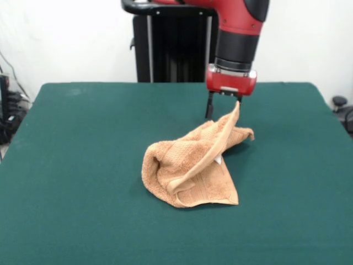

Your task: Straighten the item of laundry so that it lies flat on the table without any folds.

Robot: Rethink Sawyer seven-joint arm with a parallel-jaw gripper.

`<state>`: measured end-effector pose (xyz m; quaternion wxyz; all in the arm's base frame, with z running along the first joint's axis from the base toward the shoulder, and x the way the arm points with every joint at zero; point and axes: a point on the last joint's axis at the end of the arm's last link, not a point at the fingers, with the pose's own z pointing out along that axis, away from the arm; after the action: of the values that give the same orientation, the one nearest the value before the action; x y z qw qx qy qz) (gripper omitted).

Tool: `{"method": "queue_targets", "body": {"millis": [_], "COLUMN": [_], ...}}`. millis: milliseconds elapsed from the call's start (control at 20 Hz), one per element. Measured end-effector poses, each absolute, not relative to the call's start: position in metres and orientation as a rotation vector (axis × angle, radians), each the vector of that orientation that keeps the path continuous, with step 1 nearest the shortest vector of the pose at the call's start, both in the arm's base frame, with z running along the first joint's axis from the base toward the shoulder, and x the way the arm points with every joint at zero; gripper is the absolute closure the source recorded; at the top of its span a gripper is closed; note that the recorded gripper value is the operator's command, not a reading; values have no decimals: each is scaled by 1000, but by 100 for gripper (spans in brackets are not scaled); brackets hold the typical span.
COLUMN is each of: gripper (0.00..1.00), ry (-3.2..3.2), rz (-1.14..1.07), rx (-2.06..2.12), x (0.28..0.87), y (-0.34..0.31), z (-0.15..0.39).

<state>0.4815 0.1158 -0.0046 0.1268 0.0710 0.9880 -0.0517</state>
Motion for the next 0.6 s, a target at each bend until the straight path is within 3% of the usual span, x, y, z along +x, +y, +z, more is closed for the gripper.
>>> {"method": "queue_targets", "body": {"millis": [600], "gripper": [0], "ry": [2651], "rz": [-218], "rx": [228], "x": [511], "y": [128], "z": [8]}}
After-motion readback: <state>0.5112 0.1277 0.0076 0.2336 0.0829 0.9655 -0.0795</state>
